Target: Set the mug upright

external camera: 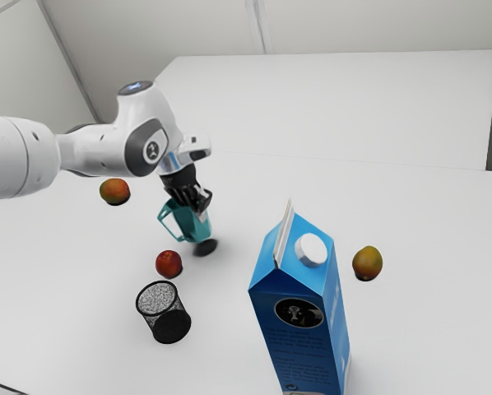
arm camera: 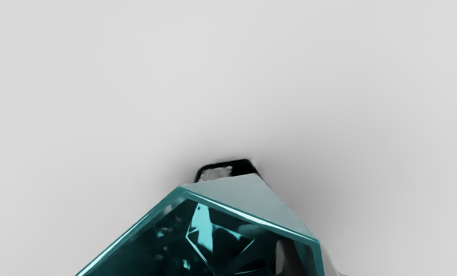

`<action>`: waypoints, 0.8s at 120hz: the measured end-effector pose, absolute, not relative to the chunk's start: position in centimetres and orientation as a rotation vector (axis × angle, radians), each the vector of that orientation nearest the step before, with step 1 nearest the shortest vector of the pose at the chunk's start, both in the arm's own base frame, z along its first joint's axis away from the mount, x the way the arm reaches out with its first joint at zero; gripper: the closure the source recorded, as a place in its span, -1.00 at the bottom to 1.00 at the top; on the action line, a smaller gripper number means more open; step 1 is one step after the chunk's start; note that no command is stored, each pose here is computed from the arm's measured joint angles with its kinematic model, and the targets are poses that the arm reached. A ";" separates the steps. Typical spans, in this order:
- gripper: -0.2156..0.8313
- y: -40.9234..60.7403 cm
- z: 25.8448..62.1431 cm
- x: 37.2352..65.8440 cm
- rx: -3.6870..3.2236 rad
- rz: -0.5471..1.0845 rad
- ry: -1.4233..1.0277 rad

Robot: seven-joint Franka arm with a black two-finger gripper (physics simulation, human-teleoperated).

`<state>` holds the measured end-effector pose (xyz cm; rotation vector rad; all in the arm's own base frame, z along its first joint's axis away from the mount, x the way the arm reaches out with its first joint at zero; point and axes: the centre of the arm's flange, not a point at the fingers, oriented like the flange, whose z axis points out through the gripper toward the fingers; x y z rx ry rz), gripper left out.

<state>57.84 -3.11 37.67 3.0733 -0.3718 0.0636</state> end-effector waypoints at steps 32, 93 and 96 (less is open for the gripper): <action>0.90 -2.4 36.2 58.1 3.141 0.042 -0.340; 0.90 -1.9 34.2 58.0 3.182 0.141 -0.299; 0.90 -1.9 34.1 58.0 3.182 0.146 -0.297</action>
